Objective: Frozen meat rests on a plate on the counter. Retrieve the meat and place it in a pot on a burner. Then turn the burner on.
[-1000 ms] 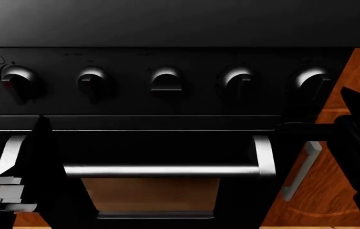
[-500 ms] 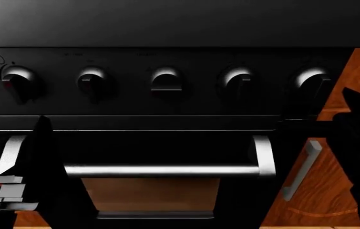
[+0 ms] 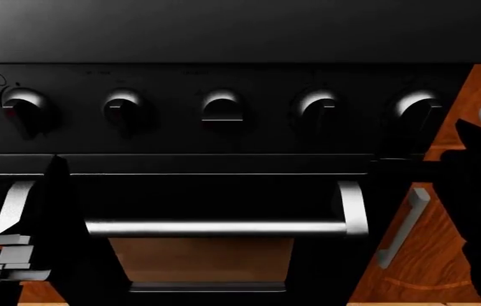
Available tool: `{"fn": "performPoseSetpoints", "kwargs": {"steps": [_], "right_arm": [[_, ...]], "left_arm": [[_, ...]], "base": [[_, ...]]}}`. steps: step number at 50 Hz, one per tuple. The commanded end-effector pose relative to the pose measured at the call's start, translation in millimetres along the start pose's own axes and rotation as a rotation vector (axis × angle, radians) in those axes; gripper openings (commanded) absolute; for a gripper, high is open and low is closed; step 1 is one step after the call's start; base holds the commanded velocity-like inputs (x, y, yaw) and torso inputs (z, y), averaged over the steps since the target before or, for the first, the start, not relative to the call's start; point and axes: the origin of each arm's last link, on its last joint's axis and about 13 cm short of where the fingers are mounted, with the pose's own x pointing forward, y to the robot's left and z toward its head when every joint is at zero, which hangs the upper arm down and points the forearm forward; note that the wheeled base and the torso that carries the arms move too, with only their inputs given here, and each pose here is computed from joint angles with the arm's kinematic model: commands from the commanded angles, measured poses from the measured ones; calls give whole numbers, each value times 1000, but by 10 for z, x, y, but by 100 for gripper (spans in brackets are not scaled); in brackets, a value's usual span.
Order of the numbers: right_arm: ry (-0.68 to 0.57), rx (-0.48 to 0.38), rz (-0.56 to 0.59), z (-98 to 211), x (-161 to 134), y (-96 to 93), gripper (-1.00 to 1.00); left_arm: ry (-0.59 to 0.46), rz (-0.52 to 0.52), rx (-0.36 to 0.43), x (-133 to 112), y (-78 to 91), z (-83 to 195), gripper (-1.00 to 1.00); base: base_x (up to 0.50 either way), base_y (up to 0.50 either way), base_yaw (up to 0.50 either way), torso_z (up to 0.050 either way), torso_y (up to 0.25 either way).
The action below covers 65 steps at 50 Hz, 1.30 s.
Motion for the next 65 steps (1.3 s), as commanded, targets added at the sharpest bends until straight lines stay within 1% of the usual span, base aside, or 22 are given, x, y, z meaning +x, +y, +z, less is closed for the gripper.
{"fn": "performPoseSetpoints", "kwargs": {"steps": [1, 34, 40, 41, 58, 65], "right_arm": [[7, -3, -12, -29, 68, -14, 100], [14, -5, -30, -48, 223, -32, 100], [2, 7, -38, -31, 228, -37, 100], [-3, 6, -36, -23, 222, -35, -100], [-34, 5, -35, 50, 183, -45, -100], [-63, -27, -39, 75, 185, -48, -100]], "left_arm": [[4, 6, -1, 1, 13, -17, 100], [11, 16, 2, 21, 30, -41, 100], [11, 17, 3, 19, 31, -42, 100], [11, 17, 3, 19, 31, -41, 100], [8, 10, 4, 8, 21, -31, 100], [4, 11, 4, 5, 22, -20, 100]], "base": [[0, 0, 0, 0, 0], [4, 0, 2, 0, 0], [12, 1, 8, 0, 0], [13, 0, 8, 0, 0], [13, 3, 10, 0, 0], [12, 3, 10, 0, 0]]}}
